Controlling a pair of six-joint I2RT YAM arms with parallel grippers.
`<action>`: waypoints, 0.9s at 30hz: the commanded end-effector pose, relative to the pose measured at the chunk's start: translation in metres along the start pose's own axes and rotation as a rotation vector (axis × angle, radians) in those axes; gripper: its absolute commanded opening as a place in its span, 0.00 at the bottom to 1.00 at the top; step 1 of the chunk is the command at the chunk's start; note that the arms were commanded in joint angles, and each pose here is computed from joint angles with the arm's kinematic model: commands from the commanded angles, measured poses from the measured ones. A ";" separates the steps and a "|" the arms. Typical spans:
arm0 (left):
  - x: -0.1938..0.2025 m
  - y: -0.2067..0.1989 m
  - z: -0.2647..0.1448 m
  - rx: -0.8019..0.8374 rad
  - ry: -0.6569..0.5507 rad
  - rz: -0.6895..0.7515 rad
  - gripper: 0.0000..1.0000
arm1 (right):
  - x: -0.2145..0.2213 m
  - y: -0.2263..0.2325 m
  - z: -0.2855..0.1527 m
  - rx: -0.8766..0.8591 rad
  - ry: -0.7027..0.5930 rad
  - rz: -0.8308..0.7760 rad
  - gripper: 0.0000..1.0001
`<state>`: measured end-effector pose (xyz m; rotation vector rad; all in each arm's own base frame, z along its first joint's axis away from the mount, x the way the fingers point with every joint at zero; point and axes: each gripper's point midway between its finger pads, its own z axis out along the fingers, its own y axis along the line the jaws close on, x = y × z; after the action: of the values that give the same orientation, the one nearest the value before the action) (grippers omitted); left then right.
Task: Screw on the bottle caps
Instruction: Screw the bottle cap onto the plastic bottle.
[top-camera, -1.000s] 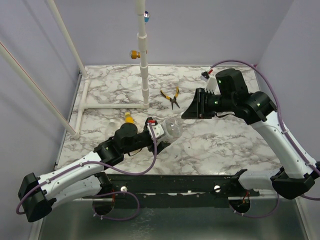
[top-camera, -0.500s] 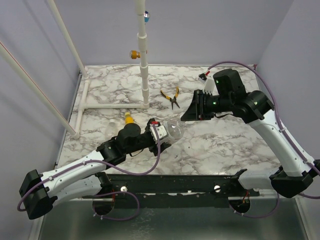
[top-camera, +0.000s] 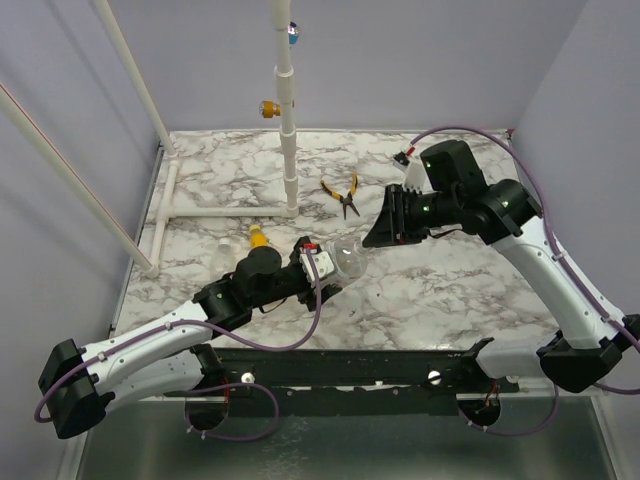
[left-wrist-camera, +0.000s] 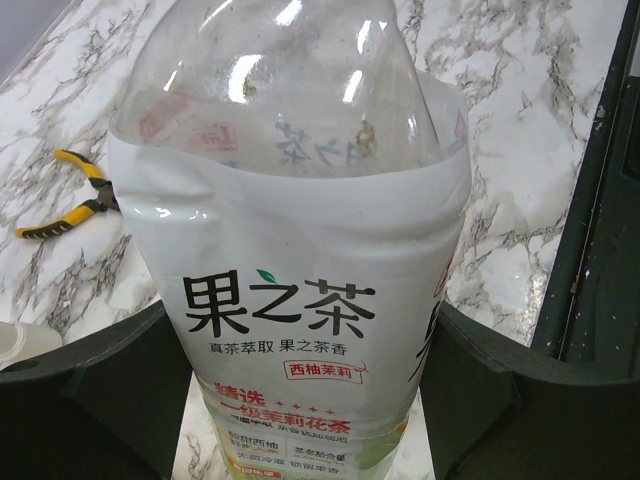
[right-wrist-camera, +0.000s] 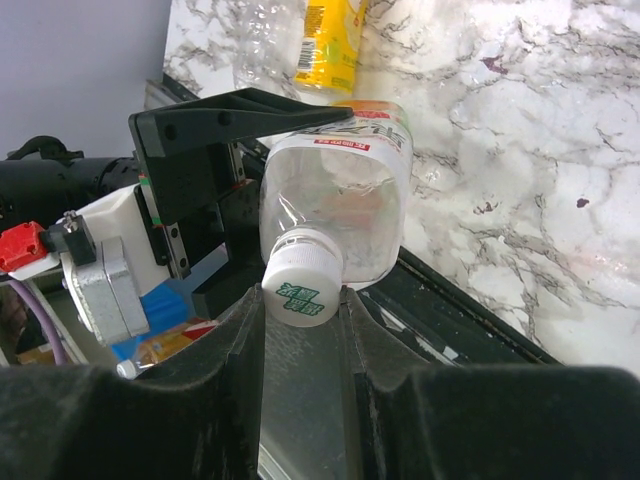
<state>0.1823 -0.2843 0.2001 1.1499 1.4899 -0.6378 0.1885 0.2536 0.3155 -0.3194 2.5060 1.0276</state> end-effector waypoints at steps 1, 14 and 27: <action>-0.019 0.006 0.000 -0.026 -0.049 0.024 0.01 | 0.011 -0.002 0.006 -0.008 0.056 -0.006 0.18; -0.021 0.007 0.003 -0.028 -0.055 0.027 0.00 | 0.010 0.000 0.014 -0.030 0.074 0.001 0.17; -0.026 0.009 0.010 -0.028 -0.065 0.052 0.00 | 0.016 -0.005 0.019 -0.005 0.107 0.007 0.17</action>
<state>0.1859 -0.2862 0.1902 1.1643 1.5143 -0.6146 0.1874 0.2575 0.2987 -0.3310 2.5711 1.0309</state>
